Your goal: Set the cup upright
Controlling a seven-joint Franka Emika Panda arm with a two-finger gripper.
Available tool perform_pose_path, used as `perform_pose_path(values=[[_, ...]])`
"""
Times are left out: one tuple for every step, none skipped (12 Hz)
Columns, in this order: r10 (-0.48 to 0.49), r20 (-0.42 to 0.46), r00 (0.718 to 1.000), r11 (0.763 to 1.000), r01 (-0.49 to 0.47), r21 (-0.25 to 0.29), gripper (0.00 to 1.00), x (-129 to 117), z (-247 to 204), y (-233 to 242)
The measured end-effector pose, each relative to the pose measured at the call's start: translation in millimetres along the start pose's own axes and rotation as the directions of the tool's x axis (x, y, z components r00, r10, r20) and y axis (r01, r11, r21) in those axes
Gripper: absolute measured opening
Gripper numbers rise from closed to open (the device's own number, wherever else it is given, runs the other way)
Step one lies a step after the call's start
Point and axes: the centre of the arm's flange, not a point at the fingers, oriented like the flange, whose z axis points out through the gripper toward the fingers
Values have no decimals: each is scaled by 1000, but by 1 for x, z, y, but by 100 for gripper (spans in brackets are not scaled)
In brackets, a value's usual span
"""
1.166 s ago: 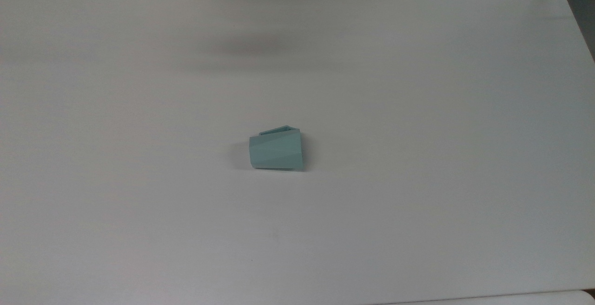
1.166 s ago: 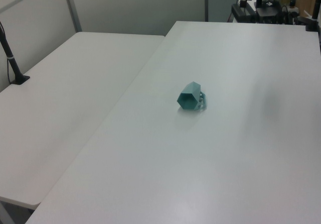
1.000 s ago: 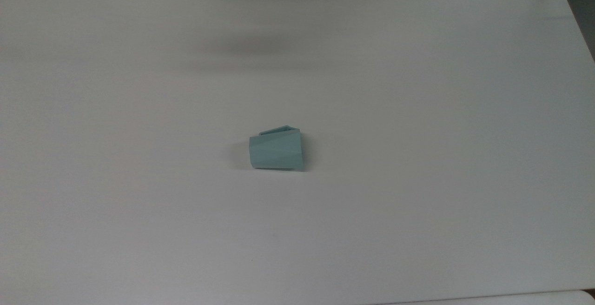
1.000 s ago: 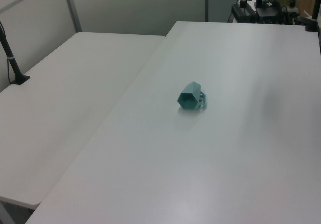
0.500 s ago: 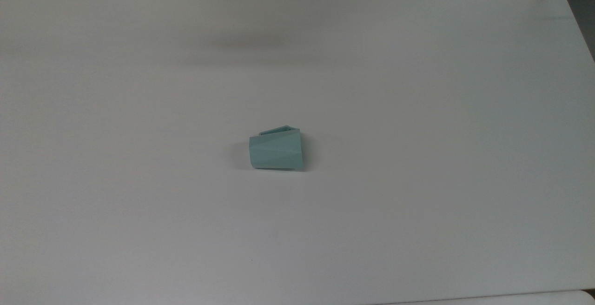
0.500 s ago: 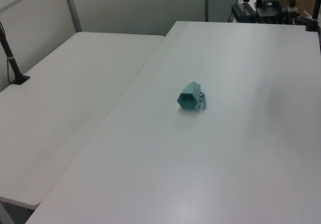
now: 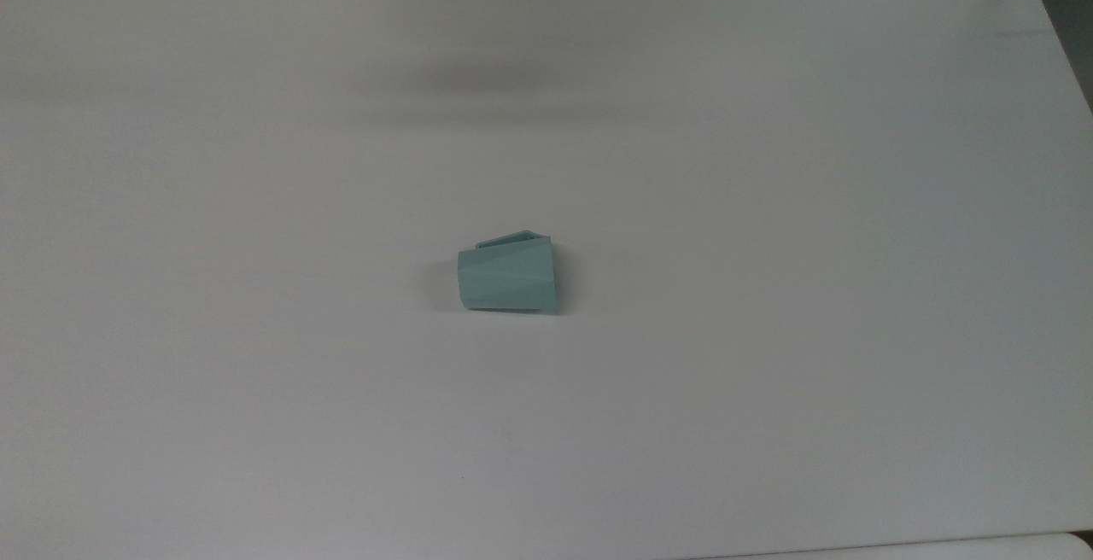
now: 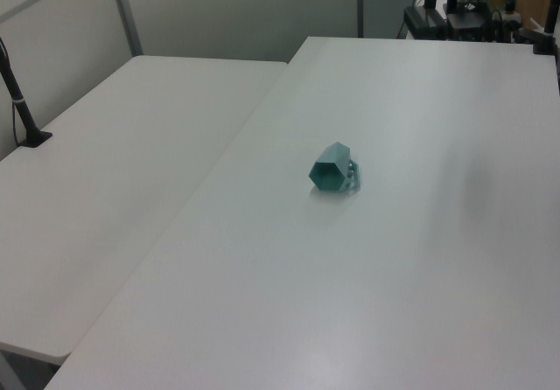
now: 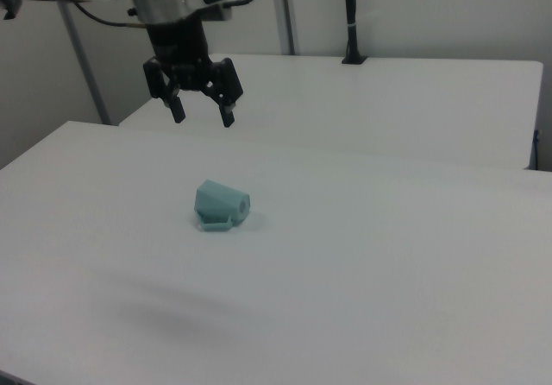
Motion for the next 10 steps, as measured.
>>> perform_pose_path(values=[[-43, 19, 999, 998, 44, -36, 100, 6, 1, -20], [-59, 29, 998, 997, 60, -54, 100, 11, 4, -36], [-59, 37, 998, 996, 61, -71, 100, 17, 10, -52], [-38, 48, 998, 994, 42, -97, 100, 27, 20, -76], [8, 55, 998, 991, 0, -137, 100, 39, 34, -97], [57, 37, 998, 982, -49, -184, 100, 53, 49, -118], [101, -15, 995, 964, -101, -244, 100, 69, 65, -141], [127, -76, 989, 942, -144, -303, 100, 82, 82, -164], [132, -141, 981, 913, -175, -368, 100, 92, 100, -189], [119, -200, 973, 886, -195, -421, 100, 99, 117, -212]])
